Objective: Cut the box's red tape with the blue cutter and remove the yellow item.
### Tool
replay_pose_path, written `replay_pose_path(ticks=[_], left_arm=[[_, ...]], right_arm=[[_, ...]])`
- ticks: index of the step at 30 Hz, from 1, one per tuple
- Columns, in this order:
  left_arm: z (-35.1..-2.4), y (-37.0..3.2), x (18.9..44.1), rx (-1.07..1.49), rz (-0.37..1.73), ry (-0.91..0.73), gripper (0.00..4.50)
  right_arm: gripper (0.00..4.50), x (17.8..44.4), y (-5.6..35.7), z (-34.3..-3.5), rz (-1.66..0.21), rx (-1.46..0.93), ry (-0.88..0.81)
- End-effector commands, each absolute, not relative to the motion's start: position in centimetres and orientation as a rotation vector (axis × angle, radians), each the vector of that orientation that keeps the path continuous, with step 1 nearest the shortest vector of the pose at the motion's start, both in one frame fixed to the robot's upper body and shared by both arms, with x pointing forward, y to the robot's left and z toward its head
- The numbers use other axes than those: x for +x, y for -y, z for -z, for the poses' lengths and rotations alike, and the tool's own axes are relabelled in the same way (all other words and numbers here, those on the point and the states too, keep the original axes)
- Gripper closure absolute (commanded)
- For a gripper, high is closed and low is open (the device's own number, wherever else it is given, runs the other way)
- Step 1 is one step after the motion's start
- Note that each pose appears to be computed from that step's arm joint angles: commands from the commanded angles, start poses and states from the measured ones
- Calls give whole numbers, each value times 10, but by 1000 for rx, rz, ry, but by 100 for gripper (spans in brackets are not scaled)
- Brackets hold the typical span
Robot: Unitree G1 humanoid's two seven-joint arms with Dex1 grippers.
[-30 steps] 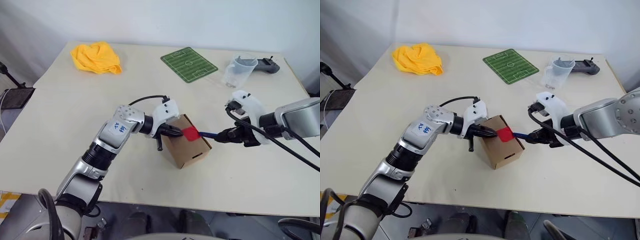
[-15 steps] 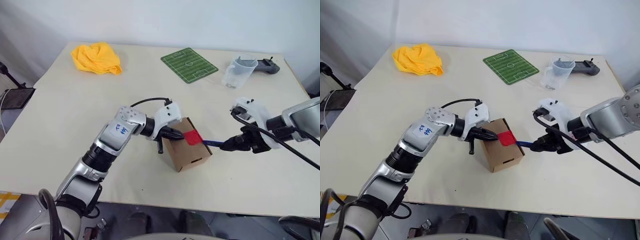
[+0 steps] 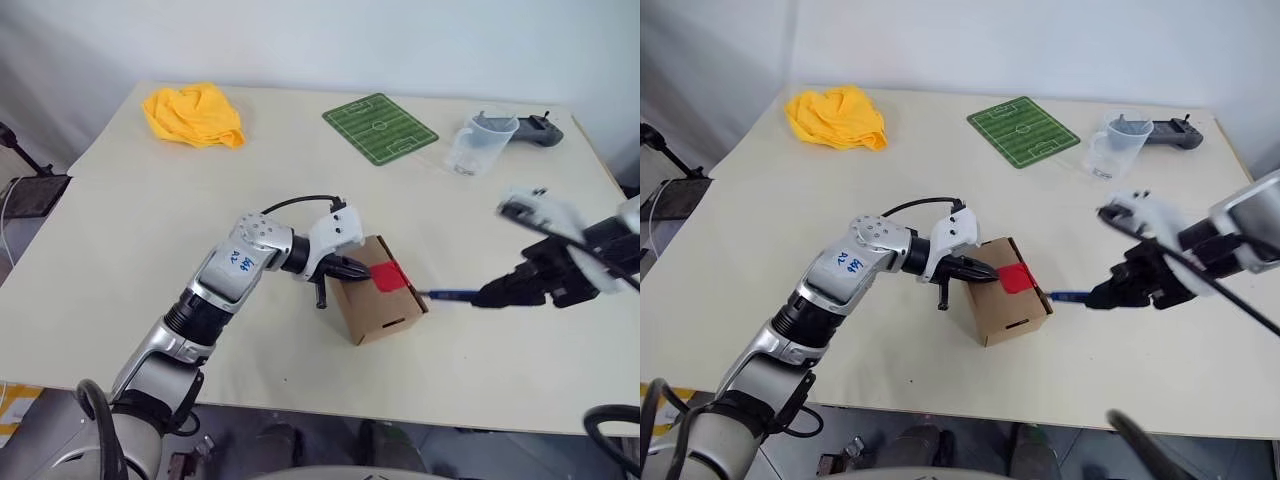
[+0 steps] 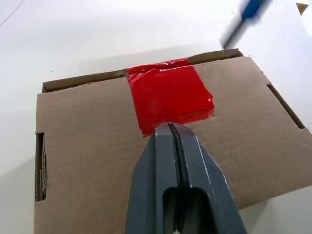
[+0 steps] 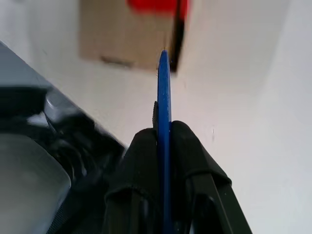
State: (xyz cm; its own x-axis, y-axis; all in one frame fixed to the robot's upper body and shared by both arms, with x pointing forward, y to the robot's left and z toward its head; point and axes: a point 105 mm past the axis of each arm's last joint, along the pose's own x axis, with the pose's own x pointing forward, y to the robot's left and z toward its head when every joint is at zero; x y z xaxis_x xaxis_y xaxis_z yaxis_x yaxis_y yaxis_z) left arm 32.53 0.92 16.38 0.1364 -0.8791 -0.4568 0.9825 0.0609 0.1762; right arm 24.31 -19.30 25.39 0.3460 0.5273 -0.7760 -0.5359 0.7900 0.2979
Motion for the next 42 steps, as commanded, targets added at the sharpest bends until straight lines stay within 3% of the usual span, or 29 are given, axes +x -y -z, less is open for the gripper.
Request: replay_pose_path(ticks=[1, 5, 10, 15, 18, 21, 25, 30, 33, 38, 42], left_arm=[[-179, -18, 329, 494, 1451, -156, 450], [-205, -31, 328, 465, 1498, 18, 450], [-222, -63, 327, 399, 1498, 68, 450], [-202, -103, 331, 412, 1409, -22, 450], [-182, -124, 323, 372, 1355, -79, 450], [-168, -131, 316, 352, 1302, -112, 450], [-158, -134, 306, 325, 1266, -129, 450], [-148, -133, 300, 299, 1234, -164, 450], [-140, -129, 296, 278, 1235, -202, 450], [-122, -120, 298, 278, 1219, -267, 450], [-113, -106, 313, 242, 1136, -285, 450]], right_arm=[[439, 251, 208, -277, -649, 46, -817], [439, 257, 226, -279, -557, 72, -583], [439, 272, 270, -234, -351, 42, -381], [439, 285, 302, -185, -279, -93, -294], [439, 289, 313, -138, -339, -292, -295], [439, 301, 329, -117, -249, -181, -269], [313, 299, 334, -116, -297, -197, -236], [143, 286, 304, -162, -564, -184, -88], [143, 277, 269, -168, -751, -217, -109], [318, 284, 219, -142, -897, -373, -149], [448, 321, 195, -132, -793, -464, -28]])
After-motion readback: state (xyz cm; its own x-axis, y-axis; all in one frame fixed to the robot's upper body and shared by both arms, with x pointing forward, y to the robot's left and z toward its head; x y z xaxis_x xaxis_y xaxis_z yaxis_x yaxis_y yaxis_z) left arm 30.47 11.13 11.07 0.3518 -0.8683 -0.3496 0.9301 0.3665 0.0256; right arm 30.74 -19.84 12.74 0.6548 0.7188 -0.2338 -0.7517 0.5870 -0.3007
